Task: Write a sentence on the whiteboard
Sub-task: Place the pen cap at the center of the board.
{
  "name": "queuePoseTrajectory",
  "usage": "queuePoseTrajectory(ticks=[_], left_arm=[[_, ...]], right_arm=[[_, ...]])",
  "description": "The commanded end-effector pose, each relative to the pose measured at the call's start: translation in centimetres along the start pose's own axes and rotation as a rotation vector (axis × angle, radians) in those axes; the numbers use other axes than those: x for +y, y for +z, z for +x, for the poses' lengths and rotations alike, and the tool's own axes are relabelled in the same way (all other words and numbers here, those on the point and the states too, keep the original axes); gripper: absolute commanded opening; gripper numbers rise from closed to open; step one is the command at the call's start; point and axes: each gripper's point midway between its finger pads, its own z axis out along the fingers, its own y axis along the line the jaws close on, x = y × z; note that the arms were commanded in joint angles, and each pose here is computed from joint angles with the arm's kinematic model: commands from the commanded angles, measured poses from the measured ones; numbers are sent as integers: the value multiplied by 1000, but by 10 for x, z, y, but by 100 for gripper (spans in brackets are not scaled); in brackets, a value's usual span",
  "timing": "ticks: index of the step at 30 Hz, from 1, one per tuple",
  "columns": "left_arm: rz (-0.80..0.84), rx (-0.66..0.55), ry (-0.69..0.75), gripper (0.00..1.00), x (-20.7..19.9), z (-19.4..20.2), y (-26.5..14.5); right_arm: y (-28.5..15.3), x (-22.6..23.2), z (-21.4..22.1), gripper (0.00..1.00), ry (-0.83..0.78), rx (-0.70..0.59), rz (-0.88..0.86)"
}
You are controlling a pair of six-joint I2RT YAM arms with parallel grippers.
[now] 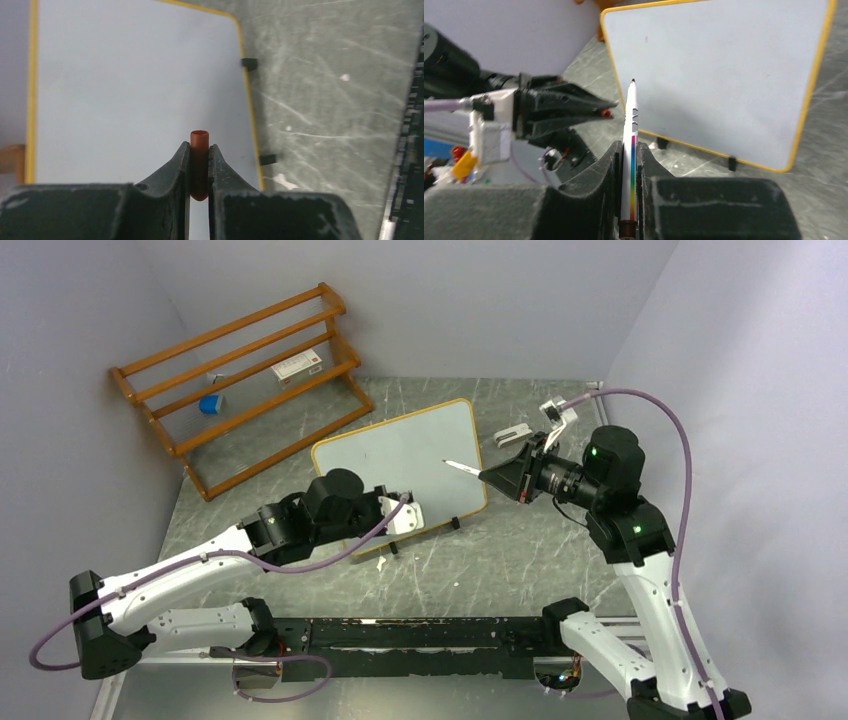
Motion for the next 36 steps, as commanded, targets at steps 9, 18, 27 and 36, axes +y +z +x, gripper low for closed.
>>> queuePoseTrajectory(ticks=[9, 18, 27, 36], left_arm=[[141, 96, -164, 5, -94, 7, 31], [196, 219, -174, 7, -144, 25, 78], [233, 327, -257, 8, -184, 57, 110], [287, 431, -277, 18, -209, 82, 127]], right_arm=[[-19, -49, -10, 0, -112, -137, 296], [-24, -53, -9, 0, -122, -154, 329], [-25, -54, -8, 0, -128, -159, 334], [-22, -56, -6, 0, -124, -145, 331]])
